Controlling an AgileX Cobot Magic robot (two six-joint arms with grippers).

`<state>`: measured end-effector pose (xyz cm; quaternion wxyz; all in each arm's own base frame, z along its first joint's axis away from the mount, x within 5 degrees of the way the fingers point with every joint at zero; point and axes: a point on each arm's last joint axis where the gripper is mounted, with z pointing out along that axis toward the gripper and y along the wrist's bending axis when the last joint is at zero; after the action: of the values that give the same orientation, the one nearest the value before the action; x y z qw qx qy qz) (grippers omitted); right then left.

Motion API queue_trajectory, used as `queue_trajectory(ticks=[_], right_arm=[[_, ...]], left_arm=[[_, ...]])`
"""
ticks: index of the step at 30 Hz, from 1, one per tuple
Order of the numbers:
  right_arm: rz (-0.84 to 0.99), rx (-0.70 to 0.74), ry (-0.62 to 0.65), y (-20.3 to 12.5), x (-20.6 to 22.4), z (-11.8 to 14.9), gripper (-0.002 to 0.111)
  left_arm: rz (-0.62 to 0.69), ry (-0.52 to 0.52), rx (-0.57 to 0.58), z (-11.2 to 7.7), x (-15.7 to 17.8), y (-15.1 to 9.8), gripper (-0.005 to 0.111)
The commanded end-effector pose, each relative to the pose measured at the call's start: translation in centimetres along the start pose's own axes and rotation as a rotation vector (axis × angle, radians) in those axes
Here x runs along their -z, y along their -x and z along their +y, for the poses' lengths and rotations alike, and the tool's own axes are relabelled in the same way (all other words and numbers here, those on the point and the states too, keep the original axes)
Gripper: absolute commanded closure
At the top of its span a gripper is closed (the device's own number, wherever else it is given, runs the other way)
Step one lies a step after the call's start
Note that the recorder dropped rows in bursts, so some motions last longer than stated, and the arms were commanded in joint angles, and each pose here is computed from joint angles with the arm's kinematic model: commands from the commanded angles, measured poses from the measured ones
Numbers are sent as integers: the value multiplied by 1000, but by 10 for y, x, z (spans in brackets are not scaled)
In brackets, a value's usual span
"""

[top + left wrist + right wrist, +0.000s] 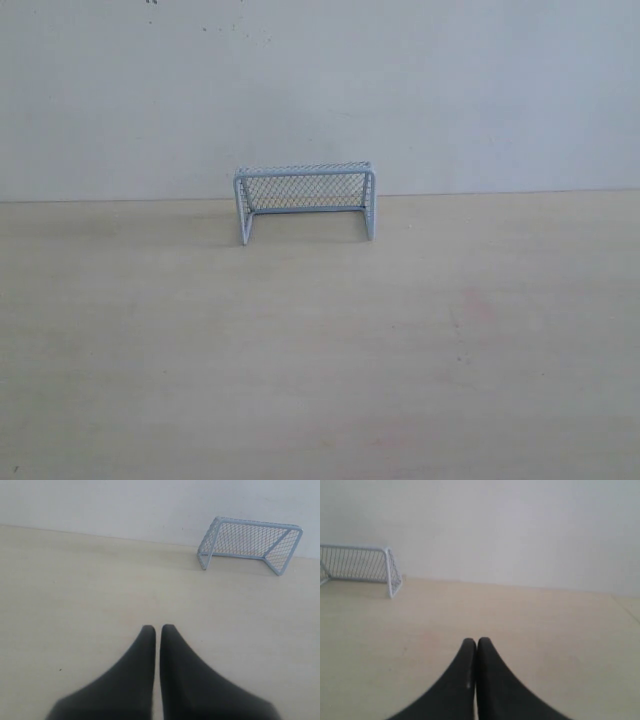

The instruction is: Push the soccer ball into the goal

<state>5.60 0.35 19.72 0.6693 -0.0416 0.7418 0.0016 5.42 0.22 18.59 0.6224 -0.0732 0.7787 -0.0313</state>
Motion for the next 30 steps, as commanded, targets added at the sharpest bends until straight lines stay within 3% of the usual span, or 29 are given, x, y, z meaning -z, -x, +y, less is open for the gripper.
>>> queue_trajectory(ticks=[1, 30], right_arm=[[123, -13, 12, -13, 1, 1, 109], [158, -6, 54, -16, 1, 4, 109]], left_arm=[[-6, 0, -2, 0, 0, 0, 102], [-6, 0, -2, 0, 0, 0, 102]])
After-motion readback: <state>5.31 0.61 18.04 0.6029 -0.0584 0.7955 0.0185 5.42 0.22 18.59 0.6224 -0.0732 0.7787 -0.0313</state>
